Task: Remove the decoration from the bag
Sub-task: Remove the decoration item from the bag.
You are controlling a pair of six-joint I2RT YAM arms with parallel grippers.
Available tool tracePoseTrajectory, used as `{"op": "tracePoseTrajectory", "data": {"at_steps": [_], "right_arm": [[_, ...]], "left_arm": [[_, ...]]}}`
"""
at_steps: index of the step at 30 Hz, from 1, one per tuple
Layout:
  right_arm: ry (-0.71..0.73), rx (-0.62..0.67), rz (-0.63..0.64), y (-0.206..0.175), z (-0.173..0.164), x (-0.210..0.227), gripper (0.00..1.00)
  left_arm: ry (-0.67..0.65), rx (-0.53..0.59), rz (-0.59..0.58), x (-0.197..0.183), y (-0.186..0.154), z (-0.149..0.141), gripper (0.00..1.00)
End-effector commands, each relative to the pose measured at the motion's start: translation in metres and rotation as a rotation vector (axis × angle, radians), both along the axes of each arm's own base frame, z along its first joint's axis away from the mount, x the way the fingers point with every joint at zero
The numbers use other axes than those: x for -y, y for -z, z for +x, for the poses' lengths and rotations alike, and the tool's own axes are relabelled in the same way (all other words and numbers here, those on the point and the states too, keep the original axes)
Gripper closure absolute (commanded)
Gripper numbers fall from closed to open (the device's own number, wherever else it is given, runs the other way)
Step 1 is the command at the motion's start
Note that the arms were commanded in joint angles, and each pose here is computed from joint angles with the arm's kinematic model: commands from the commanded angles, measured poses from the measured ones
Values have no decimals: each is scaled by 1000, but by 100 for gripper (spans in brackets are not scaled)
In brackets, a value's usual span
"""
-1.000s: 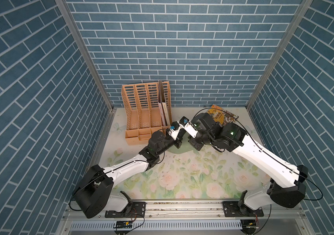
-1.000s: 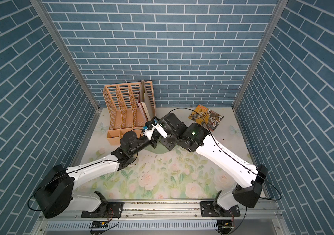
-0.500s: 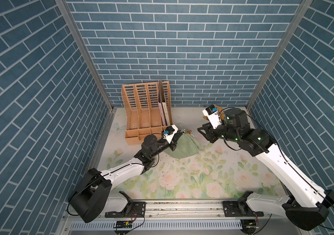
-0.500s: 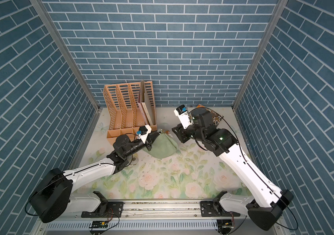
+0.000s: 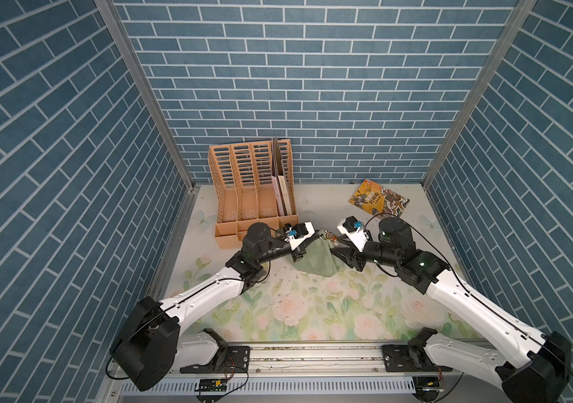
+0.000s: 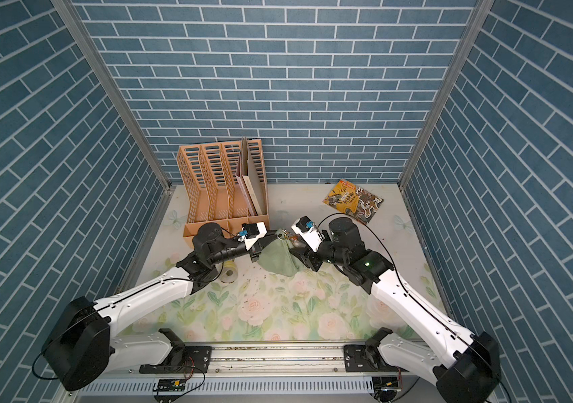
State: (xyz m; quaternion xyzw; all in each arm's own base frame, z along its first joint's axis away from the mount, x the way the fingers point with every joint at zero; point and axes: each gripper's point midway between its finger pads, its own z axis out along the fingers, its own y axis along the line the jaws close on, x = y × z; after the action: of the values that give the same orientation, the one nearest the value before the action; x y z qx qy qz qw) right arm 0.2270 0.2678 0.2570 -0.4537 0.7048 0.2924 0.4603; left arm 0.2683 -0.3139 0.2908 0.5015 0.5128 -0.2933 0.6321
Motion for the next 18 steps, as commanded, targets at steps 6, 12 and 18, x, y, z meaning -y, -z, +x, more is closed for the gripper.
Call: {"op": "tracePoseTrajectory", "data": {"at_steps": [6, 12, 18], "right_arm": [[-33, 166, 66, -21, 8, -4, 52], [-25, 169, 78, -23, 11, 3, 54], [-64, 127, 77, -9, 8, 0, 54]], "left_arm": [[13, 122, 126, 1, -9, 2, 100], [-23, 158, 192, -4, -3, 7, 100], [-18, 192, 199, -4, -7, 7, 100]]}}
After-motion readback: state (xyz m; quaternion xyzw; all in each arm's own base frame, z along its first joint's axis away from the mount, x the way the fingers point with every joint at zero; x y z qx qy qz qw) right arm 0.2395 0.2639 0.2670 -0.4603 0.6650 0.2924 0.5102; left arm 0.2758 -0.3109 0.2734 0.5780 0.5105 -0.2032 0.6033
